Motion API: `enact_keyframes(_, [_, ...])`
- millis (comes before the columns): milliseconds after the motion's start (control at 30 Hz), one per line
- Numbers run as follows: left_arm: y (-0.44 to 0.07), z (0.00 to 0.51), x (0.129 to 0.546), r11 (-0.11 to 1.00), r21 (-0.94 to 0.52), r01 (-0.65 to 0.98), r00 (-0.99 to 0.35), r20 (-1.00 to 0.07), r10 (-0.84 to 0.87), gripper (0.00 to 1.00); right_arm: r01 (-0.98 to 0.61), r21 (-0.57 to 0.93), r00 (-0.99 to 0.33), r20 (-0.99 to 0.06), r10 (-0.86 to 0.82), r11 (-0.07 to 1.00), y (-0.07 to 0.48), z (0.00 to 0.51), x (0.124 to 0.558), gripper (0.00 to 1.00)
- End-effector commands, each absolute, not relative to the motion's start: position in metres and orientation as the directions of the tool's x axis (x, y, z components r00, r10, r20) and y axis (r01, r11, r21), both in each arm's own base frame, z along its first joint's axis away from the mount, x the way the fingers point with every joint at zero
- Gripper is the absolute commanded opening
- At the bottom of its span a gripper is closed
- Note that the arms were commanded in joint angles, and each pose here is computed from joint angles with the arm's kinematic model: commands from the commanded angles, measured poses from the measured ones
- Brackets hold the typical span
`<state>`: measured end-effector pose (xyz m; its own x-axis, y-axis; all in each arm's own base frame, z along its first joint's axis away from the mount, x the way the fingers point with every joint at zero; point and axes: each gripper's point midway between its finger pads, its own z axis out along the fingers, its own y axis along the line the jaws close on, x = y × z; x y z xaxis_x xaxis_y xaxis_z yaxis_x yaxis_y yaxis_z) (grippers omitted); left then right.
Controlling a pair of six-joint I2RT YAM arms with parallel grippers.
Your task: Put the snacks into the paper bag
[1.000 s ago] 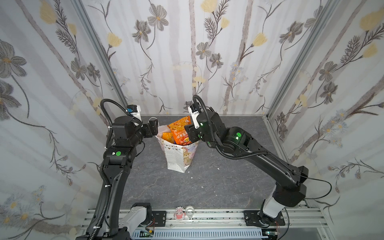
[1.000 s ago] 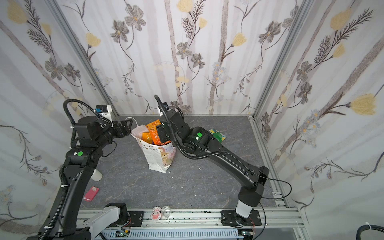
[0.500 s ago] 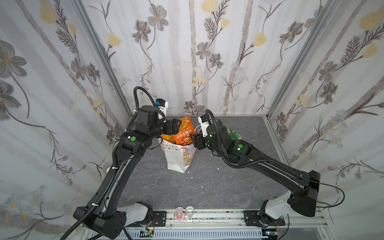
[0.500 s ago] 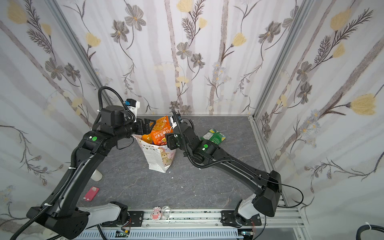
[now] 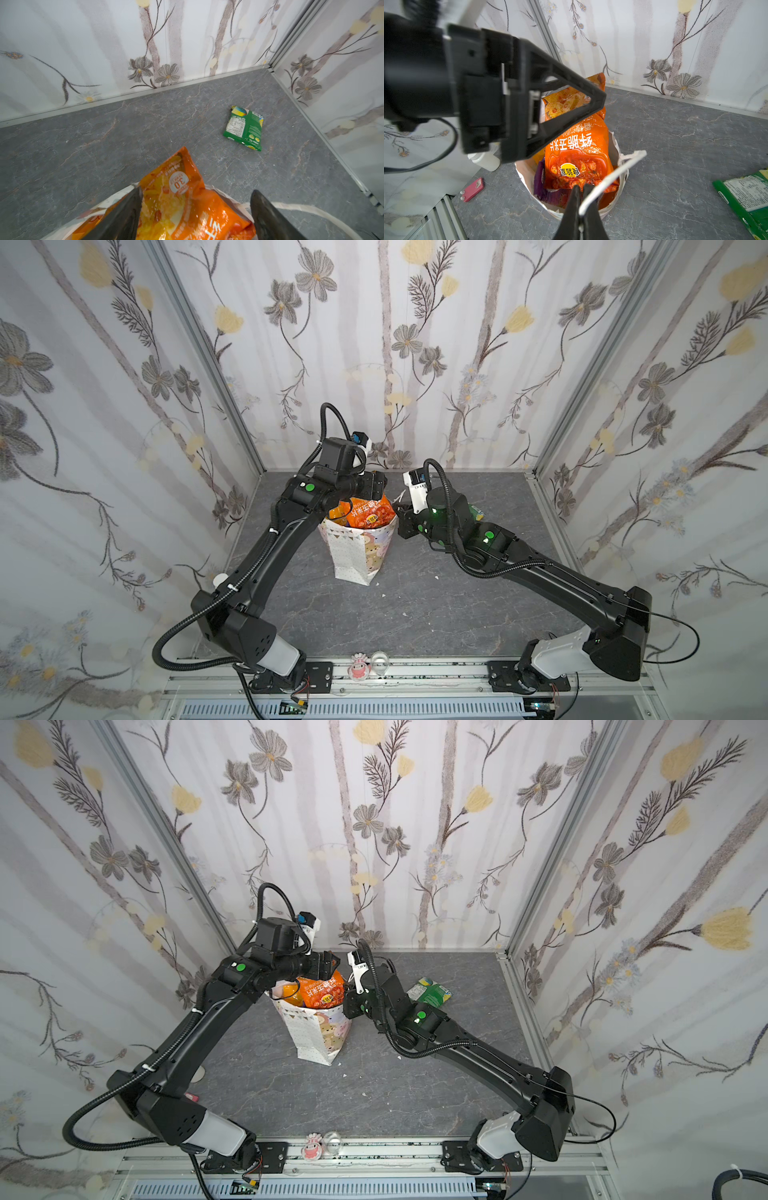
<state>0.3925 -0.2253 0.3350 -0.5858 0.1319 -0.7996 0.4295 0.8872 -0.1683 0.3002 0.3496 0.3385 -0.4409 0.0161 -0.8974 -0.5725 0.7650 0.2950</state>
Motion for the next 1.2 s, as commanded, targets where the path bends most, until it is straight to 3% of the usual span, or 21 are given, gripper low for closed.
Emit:
enact_keyframes(0, [-0.241,0.322,0.396,0.889,-0.103,0.446,-0.593,-0.778,0.207,0.81,-0.601,0.34,-0.397,-0.912,0.099,0.724,0.353,0.362,0.3,0.0])
enact_keyframes(233, [-0.236,0.278,0.405,0.928,0.015,0.373,-0.642,-0.717,0.27,0.79,-0.61,0.348,-0.384,-0.916,0.118,0.712,0.346,0.365,0.298,0.0])
enact_keyframes(467, [-0.224,0.267,0.39,0.937,0.002,0.348,-0.665,-0.705,0.248,0.79,-0.609,0.345,-0.368,-0.921,0.13,0.715,0.338,0.37,0.297,0.0])
enact_keyframes(900, [-0.185,0.27,0.376,0.965,-0.007,0.263,-0.657,-0.733,0.174,0.72,-0.578,0.339,-0.369,-0.92,0.133,0.742,0.321,0.365,0.3,0.0])
enact_keyframes(1167, [-0.195,0.308,0.368,0.938,-0.127,0.321,-0.598,-0.796,0.097,0.71,-0.59,0.352,-0.382,-0.915,0.132,0.727,0.327,0.362,0.3,0.0])
